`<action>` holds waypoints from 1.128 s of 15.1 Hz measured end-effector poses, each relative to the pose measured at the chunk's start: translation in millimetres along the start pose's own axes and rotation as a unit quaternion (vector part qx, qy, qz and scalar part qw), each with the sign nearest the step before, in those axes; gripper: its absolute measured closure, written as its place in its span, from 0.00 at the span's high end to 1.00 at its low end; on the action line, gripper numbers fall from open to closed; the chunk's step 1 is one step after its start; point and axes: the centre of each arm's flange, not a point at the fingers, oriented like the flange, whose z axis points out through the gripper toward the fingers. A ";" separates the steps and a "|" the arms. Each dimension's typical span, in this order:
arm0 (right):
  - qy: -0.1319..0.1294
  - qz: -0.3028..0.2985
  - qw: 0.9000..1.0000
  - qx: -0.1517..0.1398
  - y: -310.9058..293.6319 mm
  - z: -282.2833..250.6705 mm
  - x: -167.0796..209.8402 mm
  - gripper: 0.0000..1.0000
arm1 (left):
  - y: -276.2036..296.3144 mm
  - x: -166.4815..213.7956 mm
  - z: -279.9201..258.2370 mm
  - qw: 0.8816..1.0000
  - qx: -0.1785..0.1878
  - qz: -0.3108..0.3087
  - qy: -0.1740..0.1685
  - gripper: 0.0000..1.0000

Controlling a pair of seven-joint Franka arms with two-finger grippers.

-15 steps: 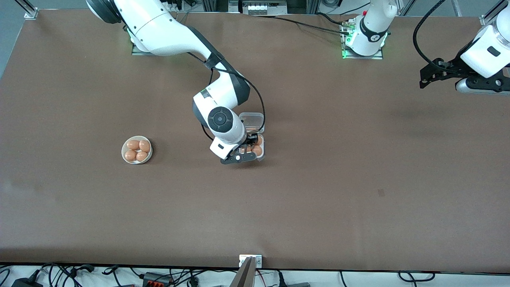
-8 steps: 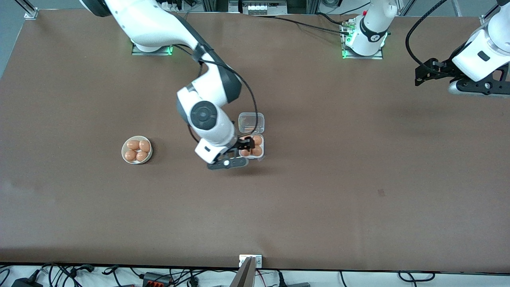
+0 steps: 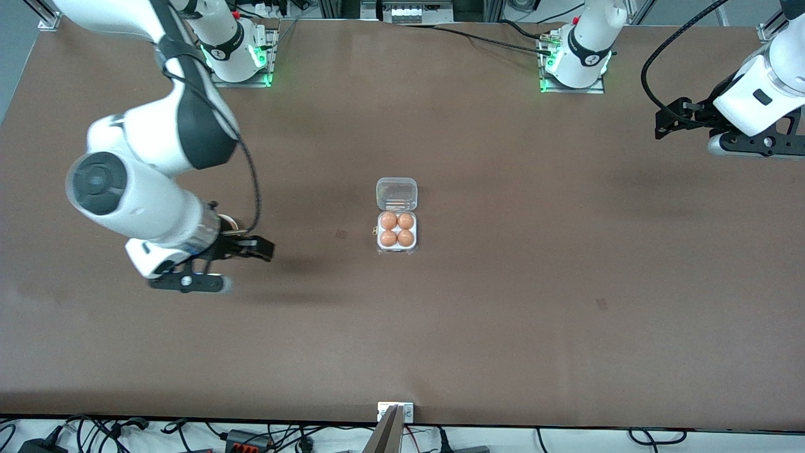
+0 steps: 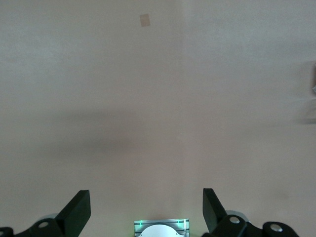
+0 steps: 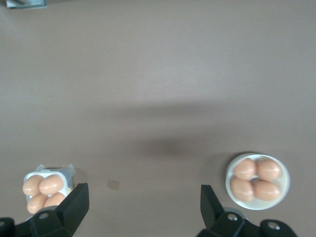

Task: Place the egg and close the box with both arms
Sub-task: 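Withdraw the right gripper toward its base while the left gripper starts moving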

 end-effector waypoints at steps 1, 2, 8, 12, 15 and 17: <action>-0.003 0.010 1.000 -0.004 16.4 -9.0 1.2 1.00 | 0.2 0.7 1.1 1.000 0.000 0.000 -0.001 1.00; -0.006 0.020 1.000 -0.007 33.5 -17.6 2.5 1.00 | 0.5 2.3 3.4 1.000 0.000 0.001 -0.004 1.00; -0.004 0.046 0.999 -0.010 104.6 -50.6 8.3 1.00 | 2.8 18.5 14.1 1.000 -0.001 0.003 -0.014 1.00; -0.002 0.045 0.999 -0.010 120.2 -54.3 10.5 1.00 | 3.8 32.4 12.4 1.000 -0.002 0.005 -0.018 0.74; 0.014 0.040 0.999 -0.013 147.8 -78.2 8.8 1.00 | 5.5 30.4 10.0 0.999 -0.002 0.007 -0.052 0.45; 0.022 0.028 0.999 -0.018 172.3 -99.4 3.5 1.00 | 5.8 32.8 8.6 0.997 -0.003 0.008 -0.072 0.27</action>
